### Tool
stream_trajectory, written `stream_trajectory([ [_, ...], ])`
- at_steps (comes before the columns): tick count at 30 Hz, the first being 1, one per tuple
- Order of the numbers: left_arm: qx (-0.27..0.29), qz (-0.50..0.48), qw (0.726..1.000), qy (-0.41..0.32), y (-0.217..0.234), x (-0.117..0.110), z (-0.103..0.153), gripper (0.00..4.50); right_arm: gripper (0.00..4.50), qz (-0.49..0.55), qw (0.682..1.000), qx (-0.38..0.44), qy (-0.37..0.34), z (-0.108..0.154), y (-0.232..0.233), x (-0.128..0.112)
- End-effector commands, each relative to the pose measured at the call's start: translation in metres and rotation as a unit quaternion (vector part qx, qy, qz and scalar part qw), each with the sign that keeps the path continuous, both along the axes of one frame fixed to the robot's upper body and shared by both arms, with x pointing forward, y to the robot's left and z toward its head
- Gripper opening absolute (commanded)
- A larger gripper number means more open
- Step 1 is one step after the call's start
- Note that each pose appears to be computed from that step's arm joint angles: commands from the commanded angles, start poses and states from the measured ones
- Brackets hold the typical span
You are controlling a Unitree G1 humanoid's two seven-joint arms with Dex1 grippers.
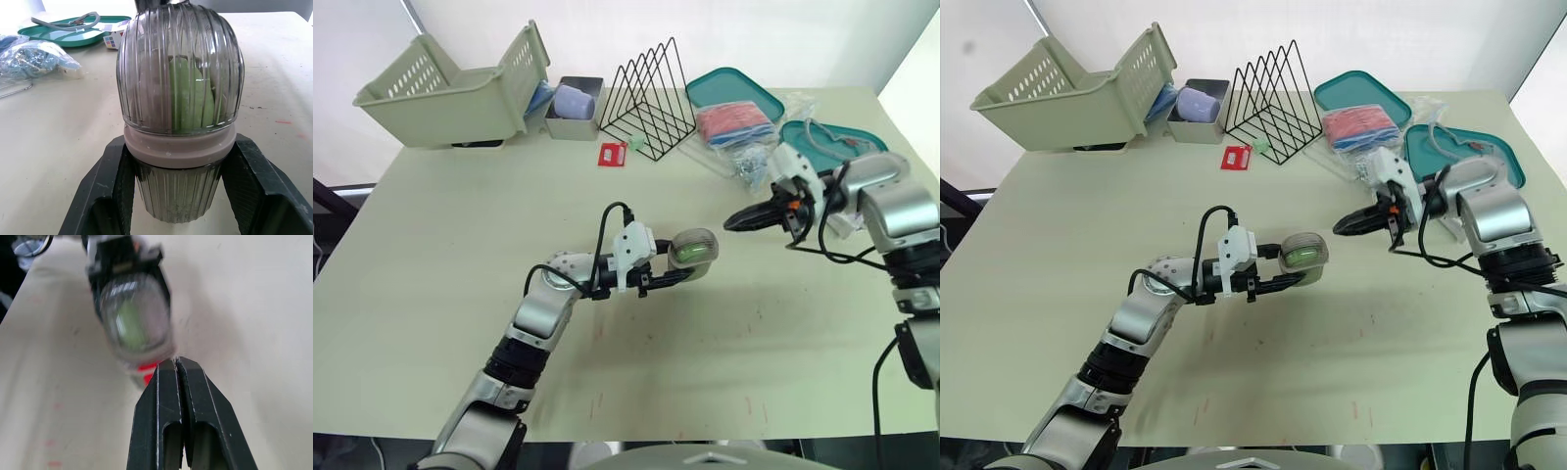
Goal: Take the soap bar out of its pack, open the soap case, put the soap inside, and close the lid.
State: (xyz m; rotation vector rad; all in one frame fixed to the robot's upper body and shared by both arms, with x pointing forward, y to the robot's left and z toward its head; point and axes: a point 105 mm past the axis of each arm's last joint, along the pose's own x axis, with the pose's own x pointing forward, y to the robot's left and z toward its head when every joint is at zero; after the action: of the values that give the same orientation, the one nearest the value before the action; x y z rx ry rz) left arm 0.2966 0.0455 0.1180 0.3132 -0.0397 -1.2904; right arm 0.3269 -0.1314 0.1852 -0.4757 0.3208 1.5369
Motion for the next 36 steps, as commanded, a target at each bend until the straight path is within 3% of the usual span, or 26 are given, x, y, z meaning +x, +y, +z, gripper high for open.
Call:
stream_trajectory([
  [1, -0.013, -0.015, 0.999, -0.03, -0.006, -0.004, 0.015, 2.0, 0.05, 0.019, 0.999, -0.01, -0.029, 0.009, 0.001, -0.003],
  [36, -0.011, -0.012, 0.999, -0.029, -0.004, -0.003, 0.014, 2.0, 0.05, 0.054, 0.998, 0.012, -0.013, 0.013, 0.016, -0.017],
])
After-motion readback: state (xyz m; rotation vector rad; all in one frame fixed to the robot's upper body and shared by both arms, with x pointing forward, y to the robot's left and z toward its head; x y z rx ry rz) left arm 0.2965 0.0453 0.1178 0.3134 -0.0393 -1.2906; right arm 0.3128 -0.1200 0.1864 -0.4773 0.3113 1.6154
